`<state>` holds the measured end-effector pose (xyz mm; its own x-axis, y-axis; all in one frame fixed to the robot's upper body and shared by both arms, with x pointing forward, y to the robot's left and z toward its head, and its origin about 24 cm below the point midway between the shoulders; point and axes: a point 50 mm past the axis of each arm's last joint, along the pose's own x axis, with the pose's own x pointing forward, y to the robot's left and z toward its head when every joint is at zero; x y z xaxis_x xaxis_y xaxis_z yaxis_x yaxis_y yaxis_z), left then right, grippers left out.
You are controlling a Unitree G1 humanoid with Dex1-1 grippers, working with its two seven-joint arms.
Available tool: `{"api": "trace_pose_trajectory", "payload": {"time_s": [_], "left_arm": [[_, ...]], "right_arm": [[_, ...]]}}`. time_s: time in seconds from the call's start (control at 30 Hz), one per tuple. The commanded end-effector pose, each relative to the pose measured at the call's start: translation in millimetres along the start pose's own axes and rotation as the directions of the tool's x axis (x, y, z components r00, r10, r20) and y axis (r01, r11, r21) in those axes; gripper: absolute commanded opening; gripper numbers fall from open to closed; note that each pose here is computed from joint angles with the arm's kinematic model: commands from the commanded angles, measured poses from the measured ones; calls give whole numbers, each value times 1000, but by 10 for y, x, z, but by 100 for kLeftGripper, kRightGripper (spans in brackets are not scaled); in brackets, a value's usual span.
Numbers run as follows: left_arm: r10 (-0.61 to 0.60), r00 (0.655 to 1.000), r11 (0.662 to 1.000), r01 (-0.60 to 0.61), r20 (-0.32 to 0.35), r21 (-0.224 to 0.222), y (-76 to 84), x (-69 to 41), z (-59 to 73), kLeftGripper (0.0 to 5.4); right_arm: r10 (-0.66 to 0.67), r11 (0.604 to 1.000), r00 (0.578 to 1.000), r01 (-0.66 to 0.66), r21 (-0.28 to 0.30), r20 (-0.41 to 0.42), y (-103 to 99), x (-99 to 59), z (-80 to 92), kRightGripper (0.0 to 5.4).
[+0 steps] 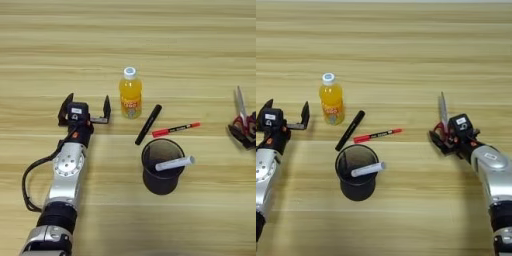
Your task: Move the objects on the table
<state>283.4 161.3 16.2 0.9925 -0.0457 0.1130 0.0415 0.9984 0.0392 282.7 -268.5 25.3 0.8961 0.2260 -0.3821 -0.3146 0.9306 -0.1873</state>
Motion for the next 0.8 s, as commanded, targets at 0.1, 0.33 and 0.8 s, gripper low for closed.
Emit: {"api": "trace_pose_trajectory", "payload": {"time_s": [0.1, 0.33, 0.8], "left_arm": [[9, 1000, 1000, -8, 14, -11, -5, 26, 26, 540], [8, 1000, 1000, -8, 13, -10, 0, 20, 24, 540], [8, 1000, 1000, -8, 12, -10, -2, 26, 19, 540]], "right_arm": [[-11, 1000, 1000, 11, -26, -5, -54, 11, -1, 391], [7, 999, 999, -9, -33, -43, -31, 9, -95, 391], [37, 998, 997, -40, -46, -67, -4, -2, -161, 483]]}}
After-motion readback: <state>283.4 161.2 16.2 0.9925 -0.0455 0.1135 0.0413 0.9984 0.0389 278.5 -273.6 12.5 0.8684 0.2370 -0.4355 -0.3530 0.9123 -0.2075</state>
